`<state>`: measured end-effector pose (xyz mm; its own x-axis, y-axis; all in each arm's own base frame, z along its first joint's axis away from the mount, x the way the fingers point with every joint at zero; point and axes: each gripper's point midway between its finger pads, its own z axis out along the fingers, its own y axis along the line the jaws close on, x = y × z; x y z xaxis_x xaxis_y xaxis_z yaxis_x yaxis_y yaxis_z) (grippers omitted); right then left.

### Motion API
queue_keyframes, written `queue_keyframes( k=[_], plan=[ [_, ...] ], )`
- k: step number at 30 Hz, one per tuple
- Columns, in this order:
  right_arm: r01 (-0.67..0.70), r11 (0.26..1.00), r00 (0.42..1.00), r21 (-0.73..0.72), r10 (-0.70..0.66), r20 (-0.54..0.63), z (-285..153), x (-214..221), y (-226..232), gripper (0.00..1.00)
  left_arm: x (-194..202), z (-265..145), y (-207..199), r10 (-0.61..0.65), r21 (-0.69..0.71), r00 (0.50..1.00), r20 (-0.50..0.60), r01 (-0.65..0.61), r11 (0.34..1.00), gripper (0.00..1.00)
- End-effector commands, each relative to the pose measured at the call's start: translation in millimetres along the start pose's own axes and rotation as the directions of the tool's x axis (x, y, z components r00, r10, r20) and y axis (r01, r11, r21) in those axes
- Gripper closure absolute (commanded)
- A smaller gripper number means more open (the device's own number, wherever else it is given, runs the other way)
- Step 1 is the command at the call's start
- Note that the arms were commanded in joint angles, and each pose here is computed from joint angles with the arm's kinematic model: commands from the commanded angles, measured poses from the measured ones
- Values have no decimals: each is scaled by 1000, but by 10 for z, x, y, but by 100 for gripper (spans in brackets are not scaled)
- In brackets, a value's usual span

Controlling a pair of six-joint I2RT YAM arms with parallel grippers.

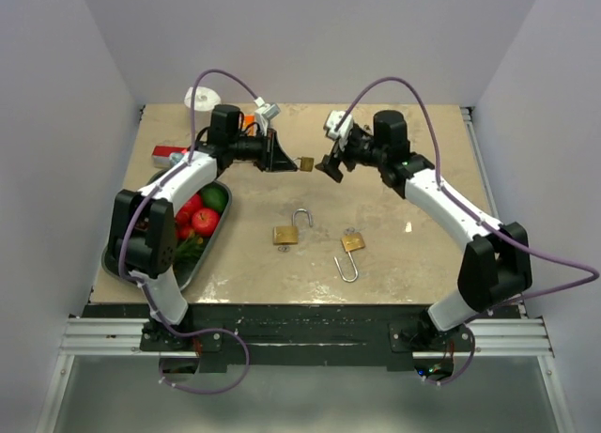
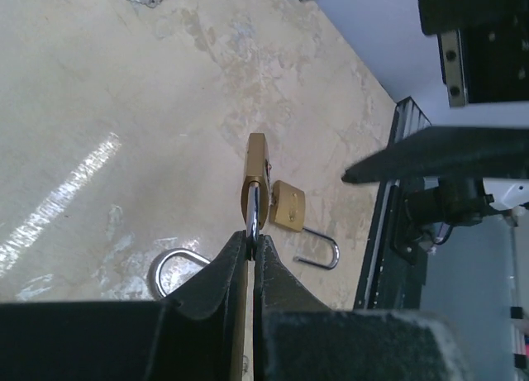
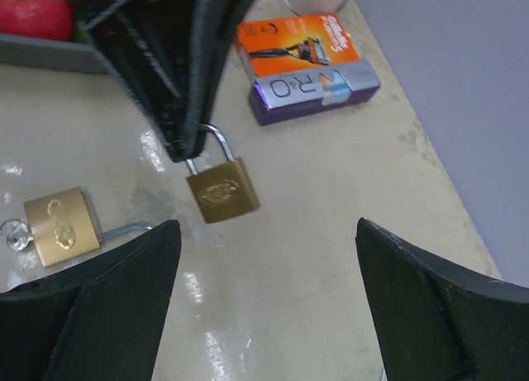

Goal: Lock with the key
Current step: Place the key at the center of the board, then place the lock at the center of the board.

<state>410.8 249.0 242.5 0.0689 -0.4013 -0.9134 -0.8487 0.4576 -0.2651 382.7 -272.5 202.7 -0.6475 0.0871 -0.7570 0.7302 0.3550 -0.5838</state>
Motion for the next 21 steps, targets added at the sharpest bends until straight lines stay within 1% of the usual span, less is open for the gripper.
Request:
queue_keyframes(
  k=[1, 2, 5, 8, 11, 14, 18, 21],
  plan=[
    [286, 958, 954, -37, -281, 104, -29, -273, 247, 11, -146, -6, -219, -81, 72, 997, 4, 81, 994, 100],
    [327, 943, 941, -56, -320, 108, -7, -250, 360, 12, -140, -5, -217, -81, 72, 997, 3, 81, 994, 100],
    [412, 909, 907, -66, -401, 128, 59, -237, 486, 15, -127, -2, -235, -77, 77, 997, -10, 77, 994, 100],
    [472, 881, 876, -37, -464, 134, 166, -260, 541, 18, -165, 2, -254, -69, 83, 997, -15, 70, 994, 100],
    [524, 851, 847, -35, -517, 123, 258, -212, 576, 24, -132, 9, -263, -73, 86, 997, -25, 75, 993, 100],
    [553, 833, 829, -3, -550, 105, 304, -163, 536, 30, -105, 1, -268, -75, 86, 997, -29, 77, 993, 100],
    [573, 819, 814, 29, -573, 89, 348, -152, 474, 32, -103, -5, -271, -69, 84, 997, -28, 71, 994, 100],
    [587, 809, 807, 21, -587, 67, 390, -82, 458, 36, -104, -6, -282, -65, 83, 997, -28, 68, 994, 100]
  ],
)
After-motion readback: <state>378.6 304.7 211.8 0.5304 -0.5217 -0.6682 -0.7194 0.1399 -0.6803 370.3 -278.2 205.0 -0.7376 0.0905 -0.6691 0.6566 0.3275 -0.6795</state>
